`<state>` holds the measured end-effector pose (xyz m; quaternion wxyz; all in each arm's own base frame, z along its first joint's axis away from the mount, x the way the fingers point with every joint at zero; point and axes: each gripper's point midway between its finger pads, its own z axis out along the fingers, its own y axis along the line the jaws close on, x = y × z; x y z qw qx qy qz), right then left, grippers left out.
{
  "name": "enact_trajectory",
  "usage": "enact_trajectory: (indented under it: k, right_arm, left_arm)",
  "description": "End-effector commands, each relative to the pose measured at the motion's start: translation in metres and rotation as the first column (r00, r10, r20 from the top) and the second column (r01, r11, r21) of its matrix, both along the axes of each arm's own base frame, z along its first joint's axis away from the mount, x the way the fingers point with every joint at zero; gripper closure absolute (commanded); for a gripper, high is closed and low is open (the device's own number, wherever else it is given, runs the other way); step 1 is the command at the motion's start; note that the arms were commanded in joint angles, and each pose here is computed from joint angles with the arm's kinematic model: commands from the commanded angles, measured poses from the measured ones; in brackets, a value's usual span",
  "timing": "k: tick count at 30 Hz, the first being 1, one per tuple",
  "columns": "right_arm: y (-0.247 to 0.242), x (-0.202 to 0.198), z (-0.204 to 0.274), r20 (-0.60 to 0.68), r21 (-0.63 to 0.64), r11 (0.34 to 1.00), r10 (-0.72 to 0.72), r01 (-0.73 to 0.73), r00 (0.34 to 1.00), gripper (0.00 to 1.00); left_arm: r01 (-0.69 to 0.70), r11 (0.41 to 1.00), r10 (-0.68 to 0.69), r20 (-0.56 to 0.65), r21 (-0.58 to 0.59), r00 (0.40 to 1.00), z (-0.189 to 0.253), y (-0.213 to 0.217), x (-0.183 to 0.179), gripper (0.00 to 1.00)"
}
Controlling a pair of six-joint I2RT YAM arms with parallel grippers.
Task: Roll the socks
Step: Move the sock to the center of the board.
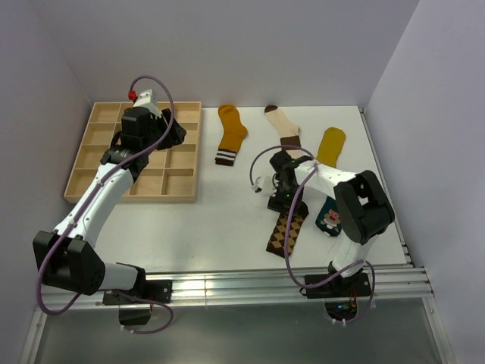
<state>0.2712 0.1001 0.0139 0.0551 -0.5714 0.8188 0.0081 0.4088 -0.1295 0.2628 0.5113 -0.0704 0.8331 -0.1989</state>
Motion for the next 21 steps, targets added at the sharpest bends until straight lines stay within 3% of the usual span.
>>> enact_trajectory:
  k: [1, 3, 11, 15, 17, 21]
  right_arm:
    - [0.037, -0.014, 0.006, -0.059, 0.038, 0.998, 0.051, -0.049, 0.997, 0.24]
    - [0.054, -0.018, 0.009, -0.085, 0.053, 0.996, 0.071, -0.066, 0.994, 0.23]
    - [0.092, 0.057, 0.011, -0.041, 0.056, 0.998, 0.041, -0.038, 0.998, 0.23]
    - [0.110, 0.119, 0.015, 0.006, 0.087, 0.991, -0.101, 0.100, 0.995, 0.24]
    - [0.113, 0.125, 0.003, -0.039, 0.093, 0.984, -0.147, 0.150, 0.988, 0.23]
    - [0.114, 0.135, 0.002, 0.017, 0.113, 0.978, -0.179, 0.176, 0.984, 0.24]
  left_arm:
    - [0.026, 0.999, -0.024, 0.078, -0.035, 0.997, 0.033, -0.004, -0.009, 0.39]
    - [0.026, 0.999, -0.023, 0.083, -0.034, 0.996, 0.037, -0.003, -0.010, 0.39]
    - [0.039, 0.998, -0.036, 0.070, -0.045, 0.997, 0.031, -0.007, -0.018, 0.39]
    - [0.051, 0.997, -0.048, 0.050, -0.049, 0.998, 0.018, -0.013, -0.021, 0.40]
    - [0.056, 0.997, -0.054, 0.039, -0.053, 0.998, 0.012, -0.016, -0.022, 0.40]
    - [0.067, 0.996, -0.067, 0.020, -0.052, 0.998, 0.001, -0.021, -0.022, 0.40]
